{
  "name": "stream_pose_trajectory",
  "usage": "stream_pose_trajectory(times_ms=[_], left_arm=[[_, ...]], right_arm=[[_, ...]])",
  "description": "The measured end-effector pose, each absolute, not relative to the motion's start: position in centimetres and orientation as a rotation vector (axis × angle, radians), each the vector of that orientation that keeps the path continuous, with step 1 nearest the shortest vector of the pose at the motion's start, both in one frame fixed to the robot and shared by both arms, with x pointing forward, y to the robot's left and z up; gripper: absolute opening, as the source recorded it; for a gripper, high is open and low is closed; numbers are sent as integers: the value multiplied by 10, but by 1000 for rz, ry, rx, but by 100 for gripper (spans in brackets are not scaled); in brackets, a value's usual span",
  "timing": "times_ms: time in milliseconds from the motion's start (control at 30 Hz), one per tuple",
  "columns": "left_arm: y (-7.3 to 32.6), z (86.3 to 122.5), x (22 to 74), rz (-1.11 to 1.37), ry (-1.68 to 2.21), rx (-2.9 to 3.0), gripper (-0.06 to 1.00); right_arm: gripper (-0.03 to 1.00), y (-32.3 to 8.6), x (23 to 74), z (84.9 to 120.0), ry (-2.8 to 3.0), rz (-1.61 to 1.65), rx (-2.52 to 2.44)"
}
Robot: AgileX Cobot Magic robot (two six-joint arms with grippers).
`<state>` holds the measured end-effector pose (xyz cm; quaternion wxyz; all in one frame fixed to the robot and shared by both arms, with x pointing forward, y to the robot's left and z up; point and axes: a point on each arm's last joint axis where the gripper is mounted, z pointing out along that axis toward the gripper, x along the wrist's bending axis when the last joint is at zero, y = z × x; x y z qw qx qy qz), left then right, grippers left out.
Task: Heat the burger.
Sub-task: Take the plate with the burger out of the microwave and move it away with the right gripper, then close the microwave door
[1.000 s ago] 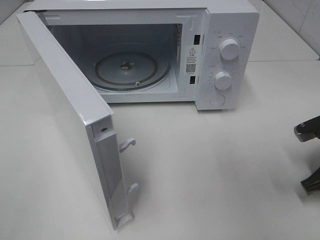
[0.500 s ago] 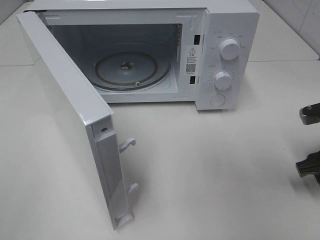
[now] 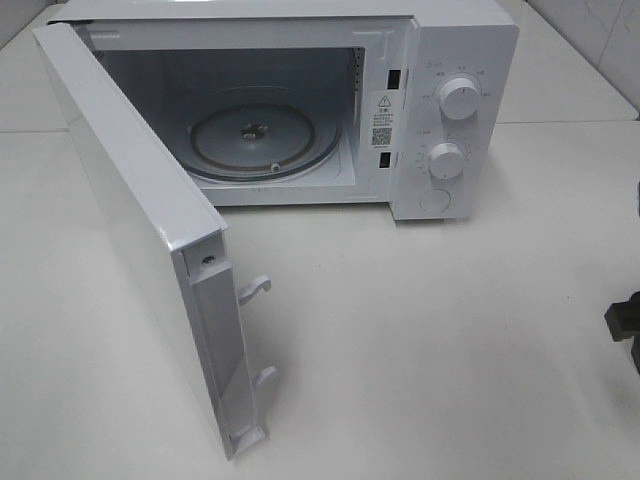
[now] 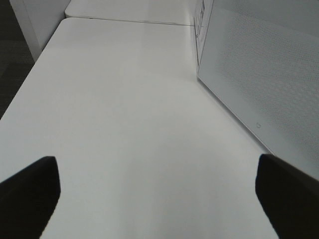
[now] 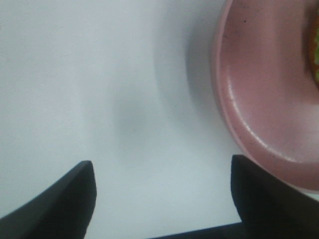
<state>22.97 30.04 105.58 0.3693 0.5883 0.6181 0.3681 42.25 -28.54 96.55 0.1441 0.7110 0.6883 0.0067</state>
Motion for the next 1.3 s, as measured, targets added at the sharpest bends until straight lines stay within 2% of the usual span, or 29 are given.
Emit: stream_pose_trajectory(times_ms=[433, 667, 1000, 1300], left_arm=[[300, 1056, 230, 945, 1586, 1510, 99], [300, 1056, 230, 945, 1586, 1510, 99], [300, 1056, 230, 945, 1586, 1510, 99], [300, 1056, 230, 945, 1586, 1510, 99]], right_arm=[[76, -293, 374, 1024, 1857, 334, 1968], [76, -302, 329, 1052, 1722, 532, 1890], [76, -313, 284, 1060, 1688, 593, 1798], [76, -312, 262, 1062, 1588, 836, 1660]])
